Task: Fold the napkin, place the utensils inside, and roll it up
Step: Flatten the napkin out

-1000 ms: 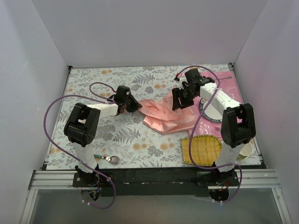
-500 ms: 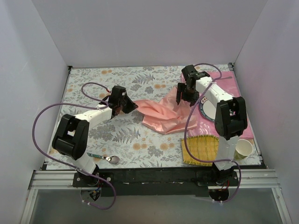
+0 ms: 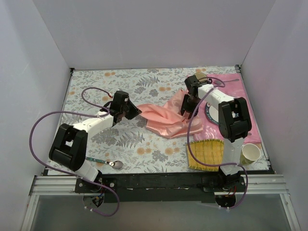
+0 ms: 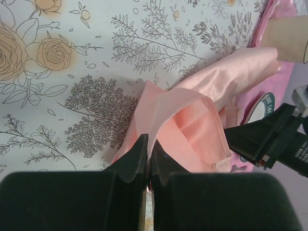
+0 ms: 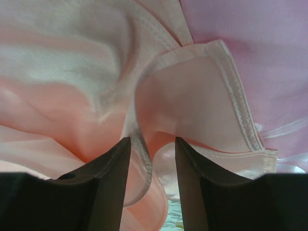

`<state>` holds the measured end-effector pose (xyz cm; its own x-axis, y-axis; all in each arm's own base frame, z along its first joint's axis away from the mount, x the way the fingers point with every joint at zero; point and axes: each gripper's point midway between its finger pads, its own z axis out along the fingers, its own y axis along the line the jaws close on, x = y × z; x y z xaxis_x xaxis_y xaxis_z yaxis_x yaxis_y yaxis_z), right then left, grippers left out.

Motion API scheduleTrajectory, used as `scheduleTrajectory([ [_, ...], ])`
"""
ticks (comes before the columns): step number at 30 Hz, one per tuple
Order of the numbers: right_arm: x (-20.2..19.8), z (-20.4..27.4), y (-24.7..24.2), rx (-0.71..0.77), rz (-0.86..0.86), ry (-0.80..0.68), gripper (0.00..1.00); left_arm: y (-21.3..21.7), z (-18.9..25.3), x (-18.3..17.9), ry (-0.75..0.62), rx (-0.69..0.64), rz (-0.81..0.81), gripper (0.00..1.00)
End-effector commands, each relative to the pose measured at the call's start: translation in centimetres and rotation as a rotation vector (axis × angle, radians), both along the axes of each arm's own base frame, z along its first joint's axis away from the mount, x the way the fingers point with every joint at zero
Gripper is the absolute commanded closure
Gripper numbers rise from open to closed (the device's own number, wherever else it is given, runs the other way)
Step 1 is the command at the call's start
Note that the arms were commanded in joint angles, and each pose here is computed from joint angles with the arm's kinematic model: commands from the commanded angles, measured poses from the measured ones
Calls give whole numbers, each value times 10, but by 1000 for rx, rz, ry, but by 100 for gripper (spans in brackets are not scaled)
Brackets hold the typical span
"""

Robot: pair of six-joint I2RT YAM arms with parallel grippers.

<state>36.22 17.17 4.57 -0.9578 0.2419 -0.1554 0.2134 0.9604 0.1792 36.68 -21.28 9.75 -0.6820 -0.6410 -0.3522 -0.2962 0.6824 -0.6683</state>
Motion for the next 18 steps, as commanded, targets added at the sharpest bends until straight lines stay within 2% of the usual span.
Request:
scheduleTrajectory([
  [1, -8, 1, 12, 51, -30, 5, 53, 2, 28, -1, -78, -7, -3, 100],
  [2, -8, 0, 12, 47, -28, 4, 56, 2, 31, -2, -87, -7, -10, 100],
  [3, -6, 2, 10, 29, -32, -10, 63, 2, 32, -3, -86, -6, -12, 100],
  [5, 4, 13, 8, 12, -23, -58, 70, 3, 37, -3, -97, -4, -15, 100],
  [6, 6, 17, 7, 4, -18, -70, 81, 4, 38, -4, -100, 0, -17, 100],
  [8, 17, 33, 7, -4, -3, -110, 95, 5, 43, -5, -110, 1, -15, 100],
  [9, 20, 38, 4, -25, 0, -122, 99, 7, 47, -6, -115, 3, -12, 100],
  [15, 37, 100, -1, -50, 38, -250, 99, 22, 79, -10, -187, 61, 6, 100],
  [18, 36, 133, -2, -39, 61, -316, 99, 34, 110, -15, -256, 84, 25, 100],
])
